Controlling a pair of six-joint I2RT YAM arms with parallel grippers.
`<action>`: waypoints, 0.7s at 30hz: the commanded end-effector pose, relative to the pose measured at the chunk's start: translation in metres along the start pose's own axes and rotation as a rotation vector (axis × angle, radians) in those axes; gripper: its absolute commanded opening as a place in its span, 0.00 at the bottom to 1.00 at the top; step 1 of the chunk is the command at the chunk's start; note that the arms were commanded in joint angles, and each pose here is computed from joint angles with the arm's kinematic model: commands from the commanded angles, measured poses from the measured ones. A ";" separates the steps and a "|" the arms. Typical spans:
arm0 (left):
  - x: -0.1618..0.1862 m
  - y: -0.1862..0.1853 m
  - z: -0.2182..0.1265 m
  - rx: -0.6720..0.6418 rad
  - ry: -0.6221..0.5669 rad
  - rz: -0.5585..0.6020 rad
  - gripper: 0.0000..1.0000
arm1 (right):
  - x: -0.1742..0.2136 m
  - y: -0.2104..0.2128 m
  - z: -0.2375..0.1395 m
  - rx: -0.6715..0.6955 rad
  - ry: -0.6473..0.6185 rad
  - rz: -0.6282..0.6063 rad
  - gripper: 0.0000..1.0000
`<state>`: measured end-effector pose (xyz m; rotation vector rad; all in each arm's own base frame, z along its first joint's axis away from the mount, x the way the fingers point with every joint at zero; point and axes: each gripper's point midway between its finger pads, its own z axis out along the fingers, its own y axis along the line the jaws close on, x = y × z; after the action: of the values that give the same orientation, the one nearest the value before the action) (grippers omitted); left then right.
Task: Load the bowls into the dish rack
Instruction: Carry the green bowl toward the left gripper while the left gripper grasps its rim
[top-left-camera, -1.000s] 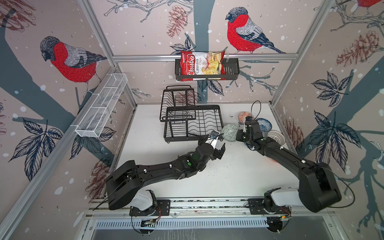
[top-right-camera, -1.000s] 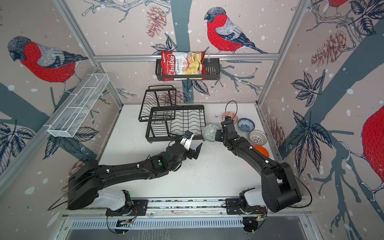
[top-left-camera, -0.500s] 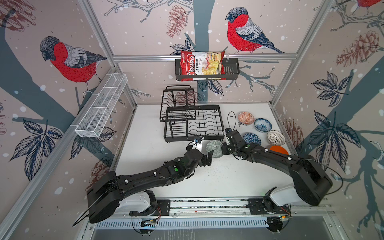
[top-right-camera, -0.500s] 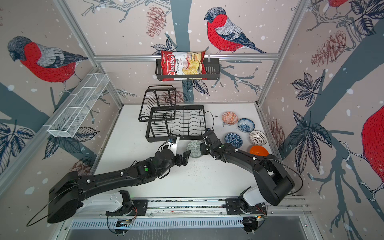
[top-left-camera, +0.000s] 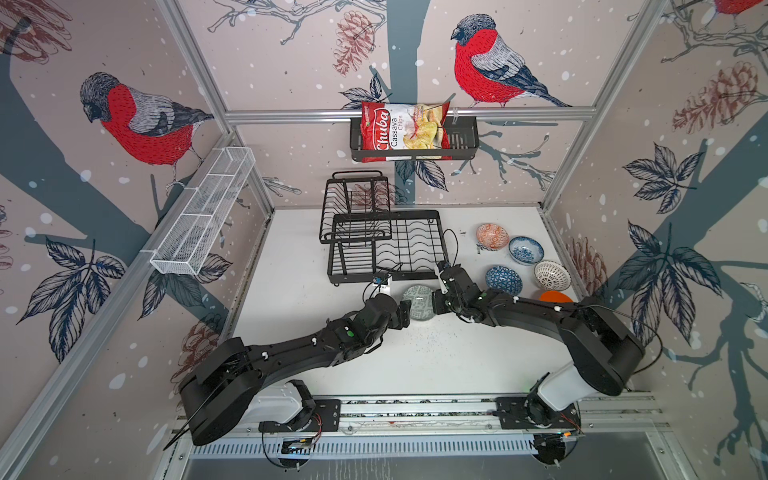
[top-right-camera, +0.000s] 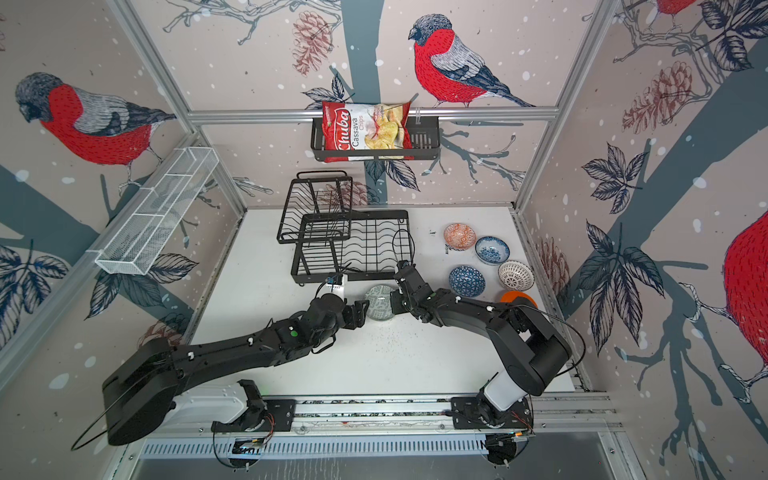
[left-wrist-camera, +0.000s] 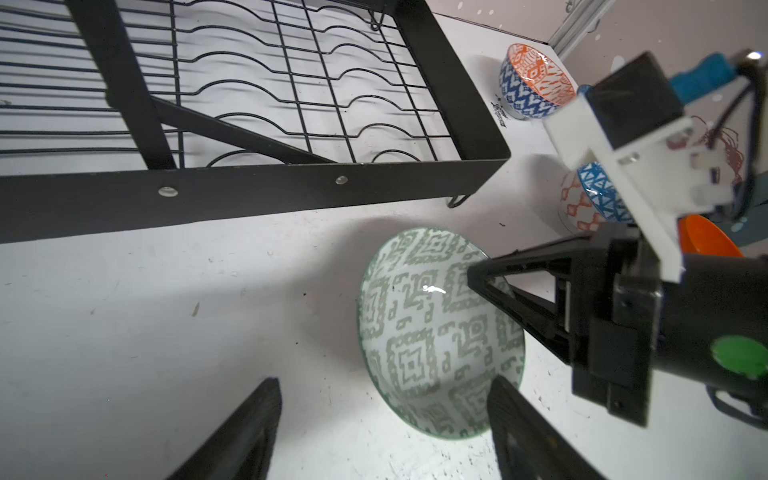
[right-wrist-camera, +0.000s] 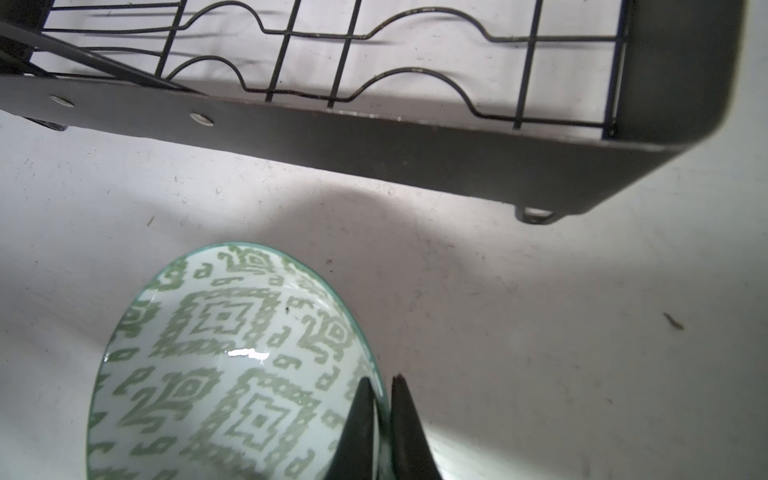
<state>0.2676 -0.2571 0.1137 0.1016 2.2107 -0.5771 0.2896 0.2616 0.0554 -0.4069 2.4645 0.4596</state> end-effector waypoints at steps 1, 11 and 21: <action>-0.001 -0.007 0.008 0.039 0.024 -0.047 0.70 | -0.005 0.004 -0.003 -0.009 -0.033 -0.030 0.13; 0.014 -0.014 0.034 0.019 0.119 -0.034 0.54 | -0.008 -0.002 -0.012 0.013 -0.078 -0.030 0.25; 0.030 -0.004 0.046 -0.042 0.180 0.004 0.49 | -0.018 -0.011 -0.027 0.050 -0.148 -0.010 0.55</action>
<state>0.2803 -0.2879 0.0714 0.1189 2.3774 -0.5753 0.2871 0.2474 0.0733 -0.3886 2.3742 0.4269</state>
